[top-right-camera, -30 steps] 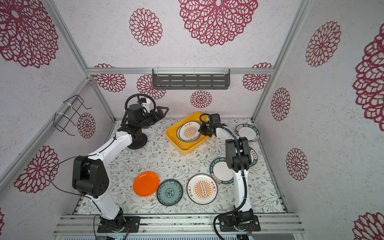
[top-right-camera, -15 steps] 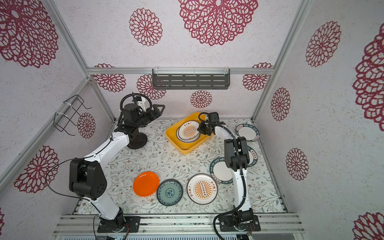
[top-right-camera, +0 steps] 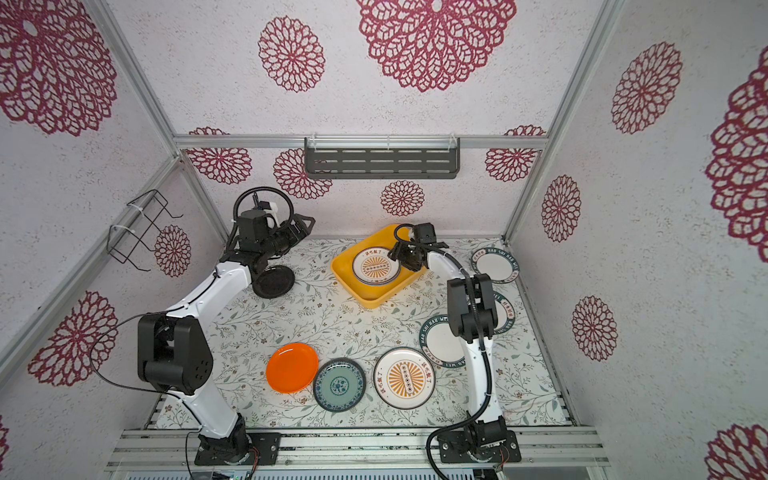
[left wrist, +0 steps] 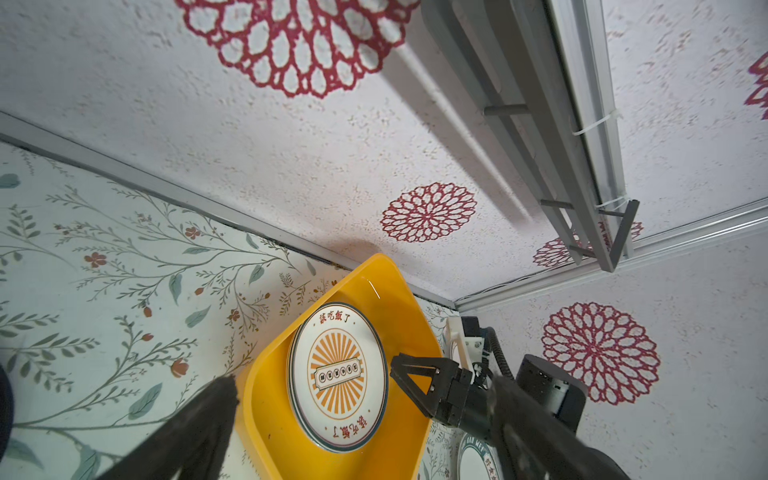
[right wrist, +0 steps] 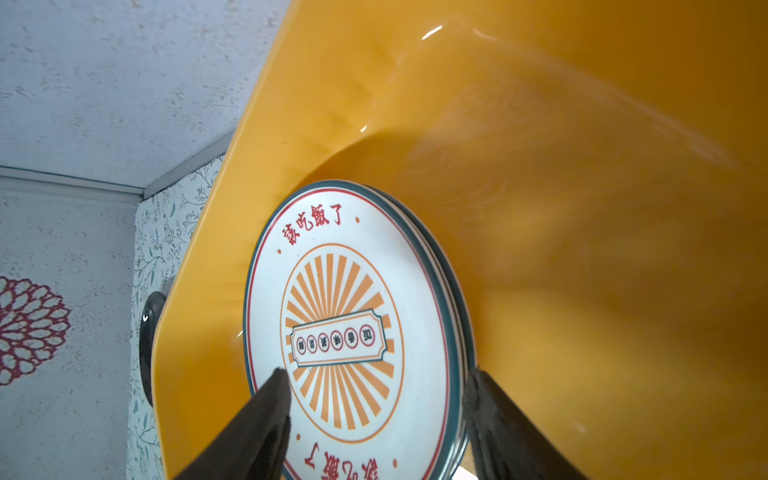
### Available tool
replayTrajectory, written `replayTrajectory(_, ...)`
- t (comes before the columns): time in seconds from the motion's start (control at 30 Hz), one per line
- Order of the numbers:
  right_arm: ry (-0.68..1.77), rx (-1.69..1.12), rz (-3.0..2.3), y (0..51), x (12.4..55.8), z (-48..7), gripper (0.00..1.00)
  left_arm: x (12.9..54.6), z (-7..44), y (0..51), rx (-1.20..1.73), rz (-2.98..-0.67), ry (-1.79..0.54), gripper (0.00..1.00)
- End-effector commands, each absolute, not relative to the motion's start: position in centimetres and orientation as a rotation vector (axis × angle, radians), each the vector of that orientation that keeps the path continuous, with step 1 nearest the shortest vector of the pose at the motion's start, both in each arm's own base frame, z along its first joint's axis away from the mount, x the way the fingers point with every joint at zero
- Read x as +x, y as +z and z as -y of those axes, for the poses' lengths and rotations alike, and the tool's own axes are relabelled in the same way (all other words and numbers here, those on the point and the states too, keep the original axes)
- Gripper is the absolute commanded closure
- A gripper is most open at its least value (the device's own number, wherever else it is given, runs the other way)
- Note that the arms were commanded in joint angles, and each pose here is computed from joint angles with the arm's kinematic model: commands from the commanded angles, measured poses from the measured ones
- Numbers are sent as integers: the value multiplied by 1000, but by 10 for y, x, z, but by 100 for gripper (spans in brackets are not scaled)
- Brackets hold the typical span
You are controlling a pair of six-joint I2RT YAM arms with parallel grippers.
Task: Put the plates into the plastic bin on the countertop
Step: 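Lower the plate into the bin with right gripper while left gripper withdraws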
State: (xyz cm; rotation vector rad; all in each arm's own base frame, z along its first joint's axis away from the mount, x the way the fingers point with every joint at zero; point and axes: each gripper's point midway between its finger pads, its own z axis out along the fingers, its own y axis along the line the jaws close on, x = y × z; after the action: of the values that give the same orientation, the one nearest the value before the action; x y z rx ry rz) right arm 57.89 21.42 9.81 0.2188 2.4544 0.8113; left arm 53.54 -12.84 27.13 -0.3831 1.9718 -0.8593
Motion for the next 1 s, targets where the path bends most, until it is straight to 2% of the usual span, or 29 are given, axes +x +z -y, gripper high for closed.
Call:
replayTrajectory(0.0, 757, 180, -2387, 136, 586, -209, 27, 530, 116, 251, -394, -2033, -790, 3)
replayTrajectory(0.2, 717, 126, -2301, 178, 586, -215, 17, 508, 87, 236, -485, -2089, -697, 3)
replayTrajectory(0.4, 751, 30, -2257, 206, 570, -241, 11, 479, 70, 218, -609, -2102, -714, 3)
replayTrajectory(0.43, 748, 22, -2257, 209, 566, -244, 2, 474, 72, 216, -605, -2109, -724, 3)
replayTrajectory(0.47, 749, 20, -2259, 210, 563, -245, 1, 471, 74, 215, -595, -2119, -737, 3)
replayTrajectory(0.7, 709, 126, -2249, 210, 525, -227, 1, 449, 100, 214, -426, -2210, -780, 3)
replayTrajectory(0.97, 573, 337, -2255, 189, 453, -177, 1, 447, 166, 223, -104, -2266, -784, 3)
